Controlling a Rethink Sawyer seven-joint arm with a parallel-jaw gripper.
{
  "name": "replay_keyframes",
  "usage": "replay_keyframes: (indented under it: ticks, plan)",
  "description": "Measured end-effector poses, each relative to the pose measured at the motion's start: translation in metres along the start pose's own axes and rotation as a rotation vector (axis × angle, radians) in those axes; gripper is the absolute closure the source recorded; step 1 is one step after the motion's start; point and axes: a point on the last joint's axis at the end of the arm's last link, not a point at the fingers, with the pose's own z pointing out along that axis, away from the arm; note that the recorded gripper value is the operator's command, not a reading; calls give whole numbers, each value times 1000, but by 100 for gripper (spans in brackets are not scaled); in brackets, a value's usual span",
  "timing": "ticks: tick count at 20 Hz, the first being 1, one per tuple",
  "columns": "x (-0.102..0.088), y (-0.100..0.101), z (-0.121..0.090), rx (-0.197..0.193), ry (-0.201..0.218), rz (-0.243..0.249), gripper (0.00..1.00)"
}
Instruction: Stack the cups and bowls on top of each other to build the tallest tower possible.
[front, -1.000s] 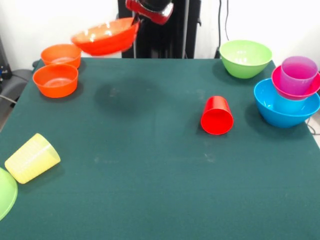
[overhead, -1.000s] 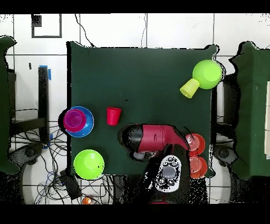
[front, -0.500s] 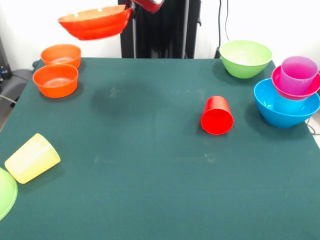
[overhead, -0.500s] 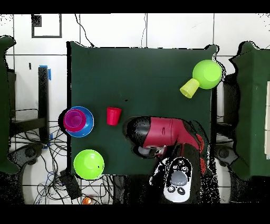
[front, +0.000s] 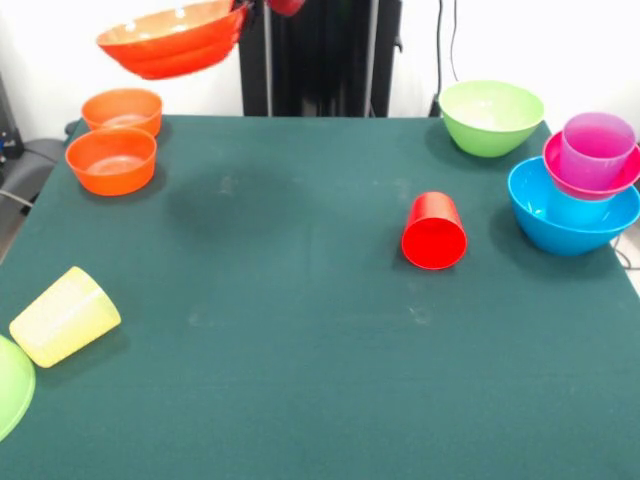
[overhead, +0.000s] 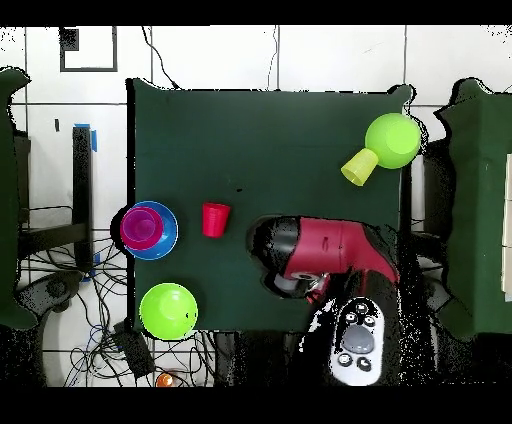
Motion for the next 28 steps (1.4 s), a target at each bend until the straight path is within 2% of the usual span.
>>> replay_keyframes:
  ticks: [2, 3, 6, 7, 13, 18, 19, 28]
  plan:
    - [-5, -16, 13, 9, -3, 8, 100]
    - [-10, -33, 29, 16, -2, 19, 100]
    - [-15, -51, 48, 18, -2, 30, 100]
    - [-19, -68, 69, 22, -4, 37, 100]
    - [-24, -94, 116, 40, -8, 22, 100]
    - [-19, -90, 139, 37, 17, -6, 100]
    - [-18, -82, 145, 31, 31, -22, 100]
    - [-19, -44, 161, 0, 58, -92, 100]
